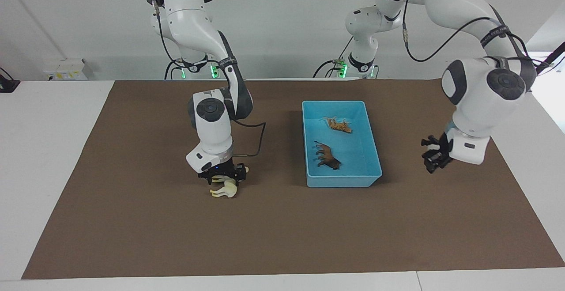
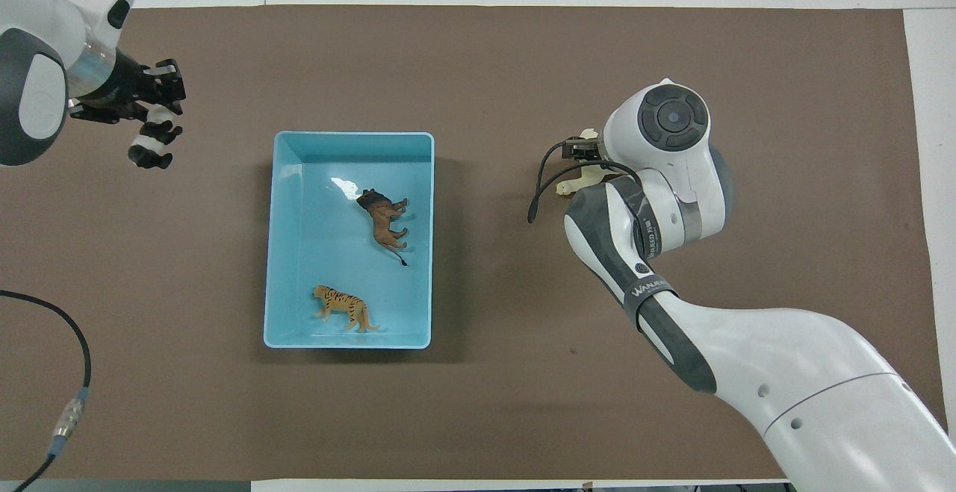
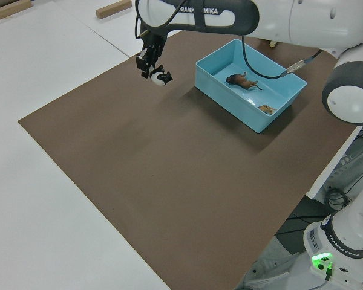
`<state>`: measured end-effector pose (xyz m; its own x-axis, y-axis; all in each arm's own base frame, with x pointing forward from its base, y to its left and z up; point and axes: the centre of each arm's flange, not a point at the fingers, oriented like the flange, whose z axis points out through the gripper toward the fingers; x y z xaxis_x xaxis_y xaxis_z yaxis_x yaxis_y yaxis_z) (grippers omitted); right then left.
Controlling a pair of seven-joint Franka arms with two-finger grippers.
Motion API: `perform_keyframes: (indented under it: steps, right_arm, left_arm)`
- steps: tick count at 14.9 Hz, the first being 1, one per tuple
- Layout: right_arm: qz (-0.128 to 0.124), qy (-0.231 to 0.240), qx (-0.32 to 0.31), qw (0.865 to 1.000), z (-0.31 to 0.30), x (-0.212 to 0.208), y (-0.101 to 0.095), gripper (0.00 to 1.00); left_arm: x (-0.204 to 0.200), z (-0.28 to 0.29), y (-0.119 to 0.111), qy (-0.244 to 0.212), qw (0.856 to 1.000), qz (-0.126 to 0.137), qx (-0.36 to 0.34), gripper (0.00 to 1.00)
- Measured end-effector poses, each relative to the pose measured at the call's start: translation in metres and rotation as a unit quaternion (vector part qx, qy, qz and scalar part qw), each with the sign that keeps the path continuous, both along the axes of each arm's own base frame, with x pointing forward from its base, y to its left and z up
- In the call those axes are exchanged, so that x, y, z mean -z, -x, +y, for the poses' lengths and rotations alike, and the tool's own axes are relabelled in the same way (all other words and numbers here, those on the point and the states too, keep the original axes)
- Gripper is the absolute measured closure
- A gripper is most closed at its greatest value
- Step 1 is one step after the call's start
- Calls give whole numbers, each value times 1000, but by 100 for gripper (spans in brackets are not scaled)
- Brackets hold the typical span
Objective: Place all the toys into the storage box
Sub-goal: 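Place the panda figure into the box with the left gripper and withdraw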
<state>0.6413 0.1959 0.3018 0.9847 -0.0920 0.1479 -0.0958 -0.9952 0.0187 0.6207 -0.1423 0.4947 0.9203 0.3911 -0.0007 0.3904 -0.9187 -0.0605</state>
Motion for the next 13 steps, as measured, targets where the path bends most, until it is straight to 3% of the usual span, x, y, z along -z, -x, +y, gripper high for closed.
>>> perform_keyframes:
  steps: [1, 3, 6, 8, 10, 12, 13]
  right_arm:
    - [-4, -7, 3, 1000, 0, 0, 0, 7]
    - [-10, -15, 3, 1000, 0, 3, 0, 11]
    - [-16, -18, 1, 1000, 0, 8, 2, 14]
    - [-22, -19, 0, 1000, 0, 15, 5, 30]
    - [-22, -19, -1, 1000, 1, 16, 7, 55]
    - [-13, -18, -2, 1000, 3, 14, 8, 59]
    - [-1, -17, -3, 1000, 8, 8, 7, 59]
  left_arm:
    - [10, -34, 21, -3, 1000, 1, -11, 62]
    - [45, -91, 59, 1, 999, -24, -27, 62]
    - [91, -112, 95, 10, 998, -46, -35, 62]
    - [91, -102, 98, 10, 998, -51, -41, 46]
    - [68, -93, 95, 12, 997, -67, -48, 23]
    - [27, -74, 91, 5, 996, -75, -46, 2]
    - [3, -57, 87, -3, 997, -71, -36, 0]
